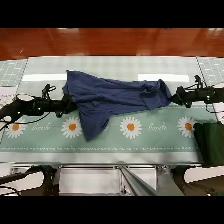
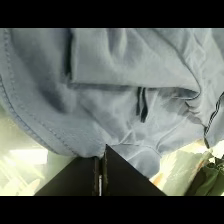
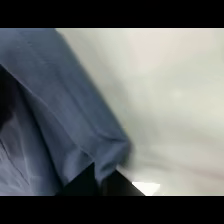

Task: Fold the shirts.

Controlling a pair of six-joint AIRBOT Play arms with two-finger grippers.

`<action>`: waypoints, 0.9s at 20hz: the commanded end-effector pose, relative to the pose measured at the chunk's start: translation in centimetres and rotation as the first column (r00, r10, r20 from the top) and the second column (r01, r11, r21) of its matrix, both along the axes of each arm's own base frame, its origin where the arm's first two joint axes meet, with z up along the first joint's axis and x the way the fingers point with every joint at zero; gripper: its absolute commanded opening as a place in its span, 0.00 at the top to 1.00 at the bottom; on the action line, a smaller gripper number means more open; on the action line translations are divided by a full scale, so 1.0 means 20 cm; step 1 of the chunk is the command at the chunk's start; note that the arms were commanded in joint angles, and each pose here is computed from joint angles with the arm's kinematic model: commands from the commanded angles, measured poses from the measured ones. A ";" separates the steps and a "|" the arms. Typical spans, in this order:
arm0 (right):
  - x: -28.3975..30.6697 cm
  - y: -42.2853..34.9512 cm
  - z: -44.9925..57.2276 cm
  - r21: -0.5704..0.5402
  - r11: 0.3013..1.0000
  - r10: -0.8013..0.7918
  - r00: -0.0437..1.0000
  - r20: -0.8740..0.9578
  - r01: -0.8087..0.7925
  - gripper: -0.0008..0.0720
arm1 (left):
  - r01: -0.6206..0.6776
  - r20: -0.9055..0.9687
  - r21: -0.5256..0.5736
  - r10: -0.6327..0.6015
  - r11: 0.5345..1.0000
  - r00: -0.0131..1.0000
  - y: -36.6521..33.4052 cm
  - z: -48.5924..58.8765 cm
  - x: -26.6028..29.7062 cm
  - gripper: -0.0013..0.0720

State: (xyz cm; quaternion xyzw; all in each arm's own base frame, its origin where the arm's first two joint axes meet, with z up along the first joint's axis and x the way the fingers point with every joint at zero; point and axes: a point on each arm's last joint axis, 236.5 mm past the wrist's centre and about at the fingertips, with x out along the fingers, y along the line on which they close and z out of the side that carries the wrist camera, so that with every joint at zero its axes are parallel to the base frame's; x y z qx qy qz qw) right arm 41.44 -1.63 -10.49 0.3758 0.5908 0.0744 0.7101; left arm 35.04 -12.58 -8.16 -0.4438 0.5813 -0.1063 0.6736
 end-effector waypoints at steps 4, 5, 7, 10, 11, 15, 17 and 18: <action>0.28 -0.01 0.59 -0.074 0.991 0.122 0.969 0.216 -0.108 0.95 | 0.074 0.230 -0.028 -0.065 0.997 0.971 0.04 0.49 0.24 0.96; 0.35 -0.04 0.84 -0.125 0.988 0.130 0.939 0.318 -0.094 0.95 | 0.076 0.350 -0.010 -0.067 0.997 0.934 0.06 0.74 0.33 0.96; 0.44 -0.08 1.46 -0.233 0.972 0.141 0.822 0.552 -0.011 0.95 | 0.046 0.596 0.052 -0.068 0.998 0.800 0.11 1.30 0.46 0.96; 0.29 -0.08 2.36 -0.353 0.920 0.199 0.575 0.793 0.168 0.95 | -0.037 0.861 0.117 -0.082 0.992 0.503 0.17 2.20 0.40 0.96; 0.19 -0.06 2.57 -0.367 0.902 0.215 0.502 0.838 0.226 0.95 | -0.070 0.910 0.122 -0.084 0.990 0.406 0.19 2.46 0.32 0.96; -0.33 0.02 3.07 -0.376 0.827 0.260 0.308 0.915 0.418 0.95 | -0.199 0.978 0.199 -0.181 0.960 0.102 0.20 3.08 -0.11 0.96; -0.62 0.05 3.24 -0.377 0.766 0.296 0.235 0.926 0.521 0.95 | -0.319 0.967 0.249 -0.254 0.915 0.026 0.23 3.22 -0.34 0.96; -0.77 0.06 3.31 -0.373 0.732 0.315 0.201 0.927 0.571 0.95 | -0.390 0.958 0.268 -0.288 0.881 0.007 0.26 3.26 -0.44 0.96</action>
